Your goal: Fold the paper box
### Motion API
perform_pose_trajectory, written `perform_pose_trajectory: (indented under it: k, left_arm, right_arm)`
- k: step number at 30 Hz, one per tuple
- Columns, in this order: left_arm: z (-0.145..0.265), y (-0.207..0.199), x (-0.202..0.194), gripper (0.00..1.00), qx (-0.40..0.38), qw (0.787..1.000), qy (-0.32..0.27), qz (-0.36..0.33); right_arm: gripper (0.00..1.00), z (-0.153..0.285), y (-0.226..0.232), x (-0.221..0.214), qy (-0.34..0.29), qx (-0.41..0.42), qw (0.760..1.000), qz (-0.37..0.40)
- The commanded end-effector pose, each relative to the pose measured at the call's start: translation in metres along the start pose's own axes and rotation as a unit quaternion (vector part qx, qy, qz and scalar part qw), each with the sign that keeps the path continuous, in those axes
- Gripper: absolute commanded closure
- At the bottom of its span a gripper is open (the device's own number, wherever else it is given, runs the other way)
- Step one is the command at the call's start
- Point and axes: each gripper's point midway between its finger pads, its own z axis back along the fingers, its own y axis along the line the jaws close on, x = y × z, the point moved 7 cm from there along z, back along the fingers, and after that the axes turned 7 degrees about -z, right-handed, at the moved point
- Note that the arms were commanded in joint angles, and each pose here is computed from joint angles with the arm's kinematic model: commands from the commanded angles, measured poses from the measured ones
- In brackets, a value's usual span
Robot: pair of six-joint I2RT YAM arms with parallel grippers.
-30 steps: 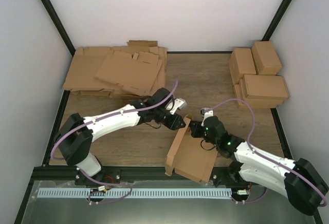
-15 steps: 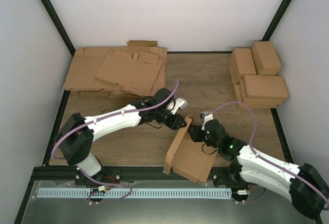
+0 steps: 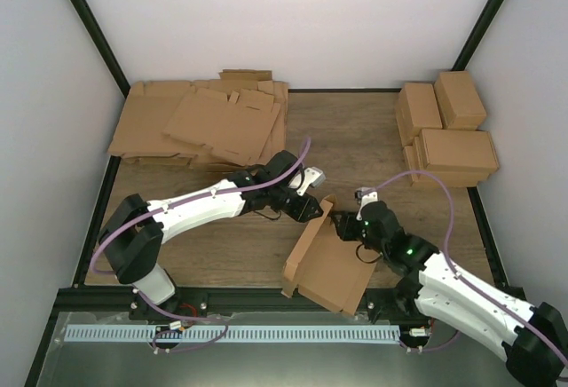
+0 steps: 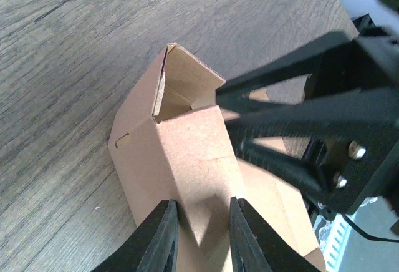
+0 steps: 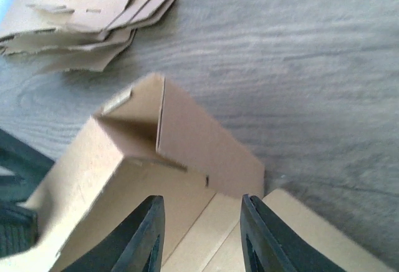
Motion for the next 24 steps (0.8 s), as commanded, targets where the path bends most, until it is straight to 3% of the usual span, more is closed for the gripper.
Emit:
perform_pose_trajectory:
  k: [1, 7, 10, 19, 24]
  left_arm:
    - [-0.007, 0.005, -0.005, 0.75, 0.017, 1.0, 0.019, 0.001]
    - [-0.007, 0.005, -0.004, 0.75, 0.018, 1.0, 0.019, 0.0]
    - [-0.007, 0.005, -0.004, 0.75, 0.018, 1.0, 0.018, 0.001]
    - [-0.007, 0.004, -0.004, 0.75, 0.009, 1.0, 0.01, 0.008]
    - [-0.008, 0.005, -0.003, 0.75, 0.015, 1.0, 0.011, 0.008]
  right_arm:
    - [0.64, 0.015, 0.007, 0.031, -0.044, 0.004, 0.999, 0.014]
    - [0.6, 0.023, 0.0, 0.06, -0.091, 0.015, 0.996, -0.005]
    - [0.6, 0.011, -0.008, 0.071, -0.079, 0.023, 0.996, -0.02]
    - [0.56, -0.058, -0.034, 0.096, 0.039, 0.038, 0.997, -0.047]
    - [0.58, -0.093, -0.041, 0.089, 0.125, 0.106, 0.983, -0.078]
